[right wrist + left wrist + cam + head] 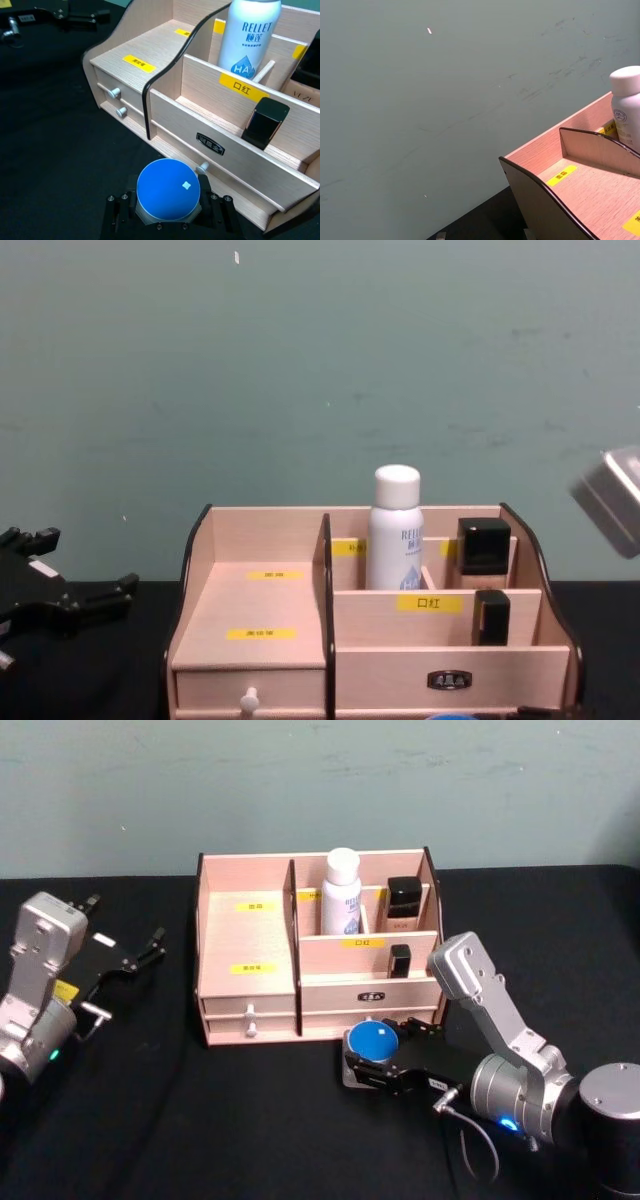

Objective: Pick up the facial cleanser and watermelon frost from the table and place them into the tiered storage box.

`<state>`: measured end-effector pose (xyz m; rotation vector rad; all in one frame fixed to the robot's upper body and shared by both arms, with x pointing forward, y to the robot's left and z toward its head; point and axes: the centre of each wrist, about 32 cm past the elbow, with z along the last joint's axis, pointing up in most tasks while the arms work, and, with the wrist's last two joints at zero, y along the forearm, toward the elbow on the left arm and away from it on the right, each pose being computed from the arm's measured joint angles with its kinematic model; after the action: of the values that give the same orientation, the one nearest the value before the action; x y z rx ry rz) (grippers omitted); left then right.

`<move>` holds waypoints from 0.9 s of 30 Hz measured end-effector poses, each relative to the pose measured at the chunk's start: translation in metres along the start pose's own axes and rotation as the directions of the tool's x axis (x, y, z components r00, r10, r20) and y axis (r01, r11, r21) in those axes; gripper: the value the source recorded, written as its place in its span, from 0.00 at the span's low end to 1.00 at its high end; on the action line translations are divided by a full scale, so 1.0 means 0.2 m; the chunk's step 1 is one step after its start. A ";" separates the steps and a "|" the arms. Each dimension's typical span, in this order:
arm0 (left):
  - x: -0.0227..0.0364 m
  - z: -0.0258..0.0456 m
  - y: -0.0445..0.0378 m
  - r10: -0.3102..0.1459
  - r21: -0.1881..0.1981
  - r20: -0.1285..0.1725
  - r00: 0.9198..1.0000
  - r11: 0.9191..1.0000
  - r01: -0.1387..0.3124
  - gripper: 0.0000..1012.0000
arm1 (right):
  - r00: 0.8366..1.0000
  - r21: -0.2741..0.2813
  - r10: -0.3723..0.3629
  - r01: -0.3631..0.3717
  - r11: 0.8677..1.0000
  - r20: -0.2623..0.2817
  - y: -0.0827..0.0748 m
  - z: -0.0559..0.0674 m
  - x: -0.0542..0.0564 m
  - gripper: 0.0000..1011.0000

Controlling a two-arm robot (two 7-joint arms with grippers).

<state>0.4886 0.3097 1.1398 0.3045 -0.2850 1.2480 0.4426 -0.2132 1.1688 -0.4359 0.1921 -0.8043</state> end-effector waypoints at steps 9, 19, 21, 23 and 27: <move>0.000 0.000 0.000 0.000 0.000 0.000 1.000 1.000 0.000 0.99 | 0.999 0.037 0.032 -0.033 0.999 0.021 -0.03 0.06 -0.01 0.72; 0.000 0.000 0.000 0.000 0.000 0.000 1.000 1.000 0.000 0.99 | 0.994 0.115 0.071 -0.081 0.990 0.087 -0.04 0.26 -0.01 0.72; 0.000 0.000 0.000 0.000 0.000 0.000 1.000 1.000 0.000 0.99 | 0.991 0.128 0.080 -0.093 0.987 0.102 -0.03 0.30 -0.02 0.72; 0.000 0.000 0.000 0.000 0.000 0.000 1.000 1.000 0.000 0.99 | 0.989 0.141 0.088 -0.104 0.985 0.117 -0.01 0.35 -0.03 0.72; 0.000 0.000 0.000 0.000 0.000 0.000 1.000 1.000 0.000 0.99 | 0.987 0.147 0.099 -0.118 0.982 0.129 0.04 0.40 -0.03 0.72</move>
<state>0.4886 0.3097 1.1398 0.3045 -0.2850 1.2480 0.4702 -0.1791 1.2377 -0.3236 0.0395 -0.6777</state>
